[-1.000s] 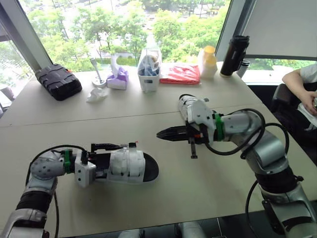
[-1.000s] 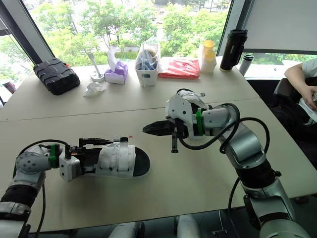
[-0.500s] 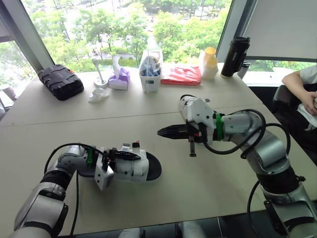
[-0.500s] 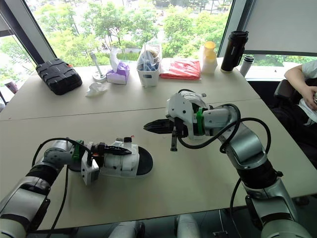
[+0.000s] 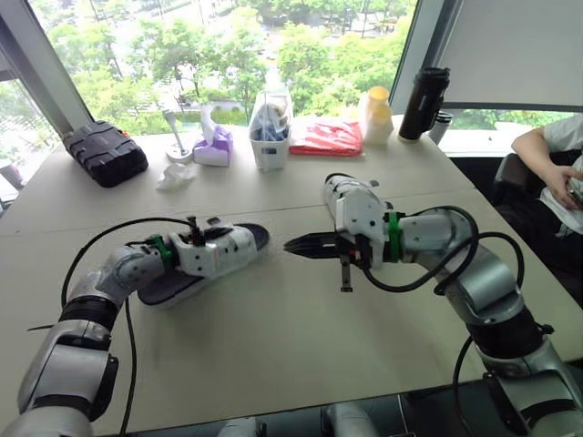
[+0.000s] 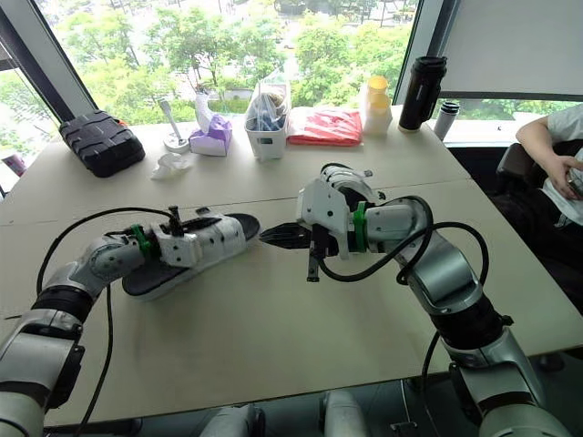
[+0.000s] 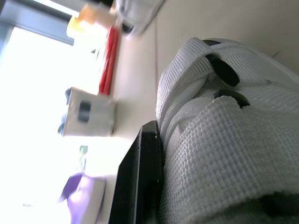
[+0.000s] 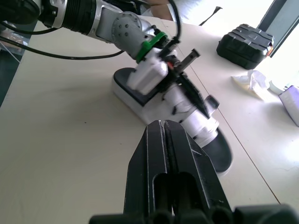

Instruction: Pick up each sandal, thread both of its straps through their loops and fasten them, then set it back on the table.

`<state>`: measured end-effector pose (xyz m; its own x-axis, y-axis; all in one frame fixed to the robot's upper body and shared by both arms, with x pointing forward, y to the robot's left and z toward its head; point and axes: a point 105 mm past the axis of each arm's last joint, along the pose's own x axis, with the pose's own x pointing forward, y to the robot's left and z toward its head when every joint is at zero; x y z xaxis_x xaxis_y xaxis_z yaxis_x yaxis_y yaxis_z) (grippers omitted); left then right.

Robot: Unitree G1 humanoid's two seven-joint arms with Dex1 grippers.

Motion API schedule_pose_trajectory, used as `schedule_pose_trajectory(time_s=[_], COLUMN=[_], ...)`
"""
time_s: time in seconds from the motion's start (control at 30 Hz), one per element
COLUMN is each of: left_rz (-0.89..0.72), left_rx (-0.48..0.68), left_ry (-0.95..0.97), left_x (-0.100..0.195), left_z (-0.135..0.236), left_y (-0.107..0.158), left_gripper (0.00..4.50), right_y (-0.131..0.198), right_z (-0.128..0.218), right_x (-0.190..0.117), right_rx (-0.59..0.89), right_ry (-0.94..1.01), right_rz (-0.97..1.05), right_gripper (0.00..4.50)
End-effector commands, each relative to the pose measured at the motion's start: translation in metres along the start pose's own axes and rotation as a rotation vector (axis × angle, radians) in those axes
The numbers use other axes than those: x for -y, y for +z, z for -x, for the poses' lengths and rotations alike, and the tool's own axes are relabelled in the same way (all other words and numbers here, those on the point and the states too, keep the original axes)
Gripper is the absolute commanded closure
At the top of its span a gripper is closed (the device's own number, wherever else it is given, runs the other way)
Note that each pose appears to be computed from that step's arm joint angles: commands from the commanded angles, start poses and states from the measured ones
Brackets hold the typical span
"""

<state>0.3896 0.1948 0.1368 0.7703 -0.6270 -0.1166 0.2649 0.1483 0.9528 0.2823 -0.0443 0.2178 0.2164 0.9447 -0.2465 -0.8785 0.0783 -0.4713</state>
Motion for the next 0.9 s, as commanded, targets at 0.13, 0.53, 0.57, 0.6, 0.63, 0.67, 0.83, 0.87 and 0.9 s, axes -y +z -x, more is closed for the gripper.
schedule_pose_trajectory(time_s=[0.13,0.53,0.57,0.6,0.63,0.67,0.83,0.87,0.9], left_rz=[0.088,0.098,0.102,0.124,0.142,0.156,0.217,0.221,0.225], left_rx=[-0.397,-0.616,-0.618,-0.611,-0.605,-0.600,-0.582,-0.577,-0.575], left_ry=[0.186,0.314,0.313,0.309,0.306,0.306,0.294,0.298,0.302], left_x=[-0.027,-0.033,-0.033,-0.031,-0.030,-0.028,-0.021,-0.022,-0.022], left_z=[-0.004,-0.014,-0.014,-0.015,-0.016,-0.016,-0.015,-0.013,-0.012], left_y=[-0.059,-0.077,-0.077,-0.077,-0.076,-0.076,-0.075,-0.075,-0.076], left_gripper=[4.43,4.43,4.43,4.43,4.43,3.66,1.64,1.19,0.63], right_y=[0.008,0.010,0.010,0.010,0.010,0.010,0.009,0.009,0.009], right_z=[-0.008,-0.016,-0.016,-0.017,-0.017,-0.017,-0.018,-0.018,-0.018], right_x=[0.000,-0.002,-0.002,-0.002,-0.002,-0.002,-0.003,-0.003,-0.004], right_rx=[0.039,0.057,0.057,0.057,0.058,0.058,0.061,0.061,0.061], right_ry=[0.001,0.008,0.008,0.009,0.009,0.009,0.007,0.009,0.010], right_rz=[0.050,0.065,0.066,0.066,0.066,0.066,0.066,0.066,0.067], right_gripper=[4.50,4.50,4.50,4.50,4.50,4.50,4.50,4.50,4.50])
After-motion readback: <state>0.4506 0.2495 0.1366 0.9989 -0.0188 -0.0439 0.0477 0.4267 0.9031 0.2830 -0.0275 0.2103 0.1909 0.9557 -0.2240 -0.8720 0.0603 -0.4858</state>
